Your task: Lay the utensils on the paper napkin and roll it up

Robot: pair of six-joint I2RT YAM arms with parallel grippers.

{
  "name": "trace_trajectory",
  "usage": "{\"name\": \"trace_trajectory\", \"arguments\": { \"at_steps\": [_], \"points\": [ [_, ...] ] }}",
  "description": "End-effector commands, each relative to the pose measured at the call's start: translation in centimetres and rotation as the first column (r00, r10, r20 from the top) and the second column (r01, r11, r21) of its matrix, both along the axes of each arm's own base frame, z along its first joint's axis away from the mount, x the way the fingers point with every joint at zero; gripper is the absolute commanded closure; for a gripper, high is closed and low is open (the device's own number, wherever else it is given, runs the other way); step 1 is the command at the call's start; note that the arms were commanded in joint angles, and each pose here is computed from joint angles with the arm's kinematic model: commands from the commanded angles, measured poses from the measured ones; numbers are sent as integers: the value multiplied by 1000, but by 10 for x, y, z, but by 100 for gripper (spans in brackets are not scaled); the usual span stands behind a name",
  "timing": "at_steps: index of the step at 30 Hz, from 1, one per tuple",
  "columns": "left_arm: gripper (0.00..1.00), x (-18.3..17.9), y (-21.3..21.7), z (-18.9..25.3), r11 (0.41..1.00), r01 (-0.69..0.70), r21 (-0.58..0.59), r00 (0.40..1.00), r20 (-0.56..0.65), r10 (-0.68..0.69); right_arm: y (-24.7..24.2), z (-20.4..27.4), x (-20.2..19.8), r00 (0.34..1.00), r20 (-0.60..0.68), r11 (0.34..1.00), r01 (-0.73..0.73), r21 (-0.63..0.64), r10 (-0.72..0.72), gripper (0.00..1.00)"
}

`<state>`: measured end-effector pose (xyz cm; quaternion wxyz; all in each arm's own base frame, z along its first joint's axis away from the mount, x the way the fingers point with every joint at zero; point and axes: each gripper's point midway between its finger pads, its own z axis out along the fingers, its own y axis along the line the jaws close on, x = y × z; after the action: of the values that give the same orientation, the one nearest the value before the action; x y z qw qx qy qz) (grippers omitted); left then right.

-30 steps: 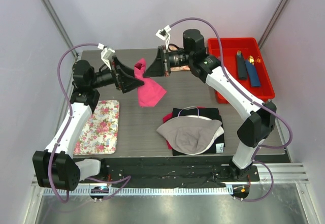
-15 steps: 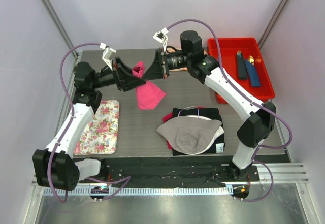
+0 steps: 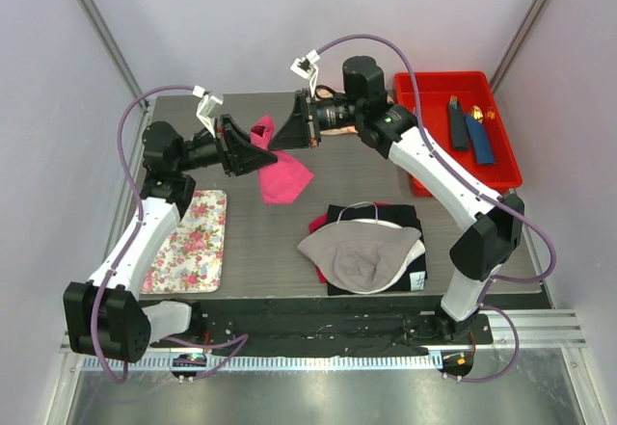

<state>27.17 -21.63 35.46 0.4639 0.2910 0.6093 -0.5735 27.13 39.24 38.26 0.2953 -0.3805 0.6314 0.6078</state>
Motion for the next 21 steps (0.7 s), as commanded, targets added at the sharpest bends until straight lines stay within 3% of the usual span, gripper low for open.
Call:
{"name": "trace_trajectory", "arguments": {
  "at_steps": [1,3,4,7,13,15,17,21],
  "points": [
    [69,-7,-1,20,999,12,-38,999,53,-10,-4,37,-15,997,74,997,-26,70,21,99],
    [75,-8,-2,25,999,17,-49,998,57,-14,-2,37,-15,997,71,997,-29,72,24,99],
    [89,-8,-2,26,998,15,-56,999,42,-13,-1,36,-13,998,61,997,-23,72,19,99],
    [99,-8,-2,28,997,0,-77,1000,18,1,0,40,-12,998,60,996,-23,85,18,99],
    [100,-7,0,32,994,-35,-103,999,-18,33,1,48,-12,998,62,995,-23,102,17,98],
    [100,-5,0,32,993,-45,-107,999,-20,43,-2,52,-11,998,54,994,-21,106,15,87],
    [100,1,4,31,991,-73,-113,996,-51,68,-8,60,-6,998,61,993,-7,117,0,66],
    [100,10,12,41,982,-98,-162,994,-68,88,-27,70,7,997,59,991,49,127,-57,42]
  ]
}}
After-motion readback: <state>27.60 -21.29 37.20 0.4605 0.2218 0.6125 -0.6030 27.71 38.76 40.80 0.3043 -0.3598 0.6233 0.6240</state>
